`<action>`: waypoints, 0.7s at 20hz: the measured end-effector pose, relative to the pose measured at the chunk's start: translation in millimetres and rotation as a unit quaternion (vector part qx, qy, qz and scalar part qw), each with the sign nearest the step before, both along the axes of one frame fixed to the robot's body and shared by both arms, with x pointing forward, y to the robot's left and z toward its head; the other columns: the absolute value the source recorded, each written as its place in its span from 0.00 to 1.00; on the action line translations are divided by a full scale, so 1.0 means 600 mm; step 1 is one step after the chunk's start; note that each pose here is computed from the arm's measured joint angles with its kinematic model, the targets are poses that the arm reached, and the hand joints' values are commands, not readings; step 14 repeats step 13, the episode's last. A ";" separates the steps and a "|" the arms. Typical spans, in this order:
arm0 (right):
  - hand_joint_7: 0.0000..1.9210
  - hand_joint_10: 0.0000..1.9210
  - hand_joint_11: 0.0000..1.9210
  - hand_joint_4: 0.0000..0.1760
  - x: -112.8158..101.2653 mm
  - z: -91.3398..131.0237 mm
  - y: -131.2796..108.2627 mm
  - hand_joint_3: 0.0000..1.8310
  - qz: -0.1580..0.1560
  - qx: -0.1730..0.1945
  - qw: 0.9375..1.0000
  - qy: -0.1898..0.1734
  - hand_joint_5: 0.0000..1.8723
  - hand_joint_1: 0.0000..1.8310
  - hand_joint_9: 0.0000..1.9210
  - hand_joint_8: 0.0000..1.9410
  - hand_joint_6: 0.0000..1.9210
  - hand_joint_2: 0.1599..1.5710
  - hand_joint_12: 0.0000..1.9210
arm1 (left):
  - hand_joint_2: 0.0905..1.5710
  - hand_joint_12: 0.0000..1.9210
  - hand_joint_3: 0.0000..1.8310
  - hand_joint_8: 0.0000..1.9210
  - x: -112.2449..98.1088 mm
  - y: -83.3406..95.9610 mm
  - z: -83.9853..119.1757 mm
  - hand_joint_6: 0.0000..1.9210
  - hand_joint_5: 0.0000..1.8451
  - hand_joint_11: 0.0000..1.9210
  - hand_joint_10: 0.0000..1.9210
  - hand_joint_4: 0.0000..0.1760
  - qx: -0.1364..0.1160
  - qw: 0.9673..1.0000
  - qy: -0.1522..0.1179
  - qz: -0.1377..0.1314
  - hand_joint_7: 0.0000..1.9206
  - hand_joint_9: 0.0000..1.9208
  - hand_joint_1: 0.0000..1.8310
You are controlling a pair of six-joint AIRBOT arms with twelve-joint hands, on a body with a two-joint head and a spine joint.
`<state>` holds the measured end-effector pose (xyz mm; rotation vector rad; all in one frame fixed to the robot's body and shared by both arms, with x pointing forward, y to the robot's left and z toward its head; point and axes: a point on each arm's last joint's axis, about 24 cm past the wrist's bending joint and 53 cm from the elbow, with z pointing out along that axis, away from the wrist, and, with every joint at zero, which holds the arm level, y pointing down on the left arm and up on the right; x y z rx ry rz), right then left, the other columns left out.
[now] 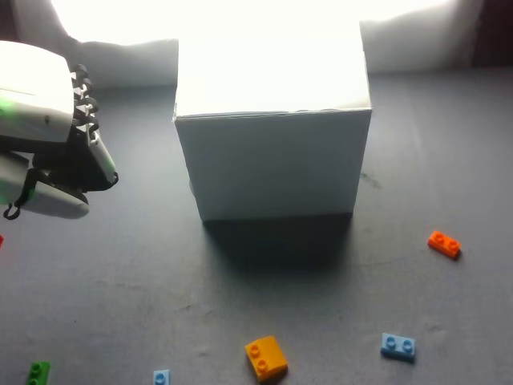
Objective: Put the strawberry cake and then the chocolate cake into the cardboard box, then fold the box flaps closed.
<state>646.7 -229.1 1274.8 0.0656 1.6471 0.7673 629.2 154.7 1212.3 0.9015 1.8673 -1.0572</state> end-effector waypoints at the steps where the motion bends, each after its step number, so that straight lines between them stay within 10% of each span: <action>1: 0.71 1.00 0.76 1.00 -0.001 -0.001 0.002 0.01 0.001 -0.001 1.000 0.001 0.66 0.06 0.74 0.99 0.96 0.96 1.00 | 0.96 1.00 0.01 0.98 0.001 0.004 0.000 1.00 0.54 0.62 1.00 0.00 0.001 1.000 -0.001 0.002 0.61 0.63 0.12; 9: 0.66 1.00 0.70 1.00 -0.009 -0.010 0.021 0.01 0.017 -0.026 1.000 -0.002 0.63 0.00 0.68 0.98 0.97 0.99 1.00 | 0.94 1.00 0.00 0.98 0.003 0.019 -0.008 1.00 0.51 0.57 1.00 0.00 0.011 1.000 -0.003 0.004 0.58 0.58 0.18; 14: 0.66 1.00 0.69 1.00 -0.026 -0.030 0.099 0.00 0.089 -0.068 0.994 -0.013 0.62 0.00 0.69 0.98 0.98 0.99 1.00 | 0.94 1.00 0.00 0.95 0.004 0.020 0.001 0.98 0.49 0.54 1.00 0.00 0.006 1.000 -0.008 0.004 0.55 0.55 0.17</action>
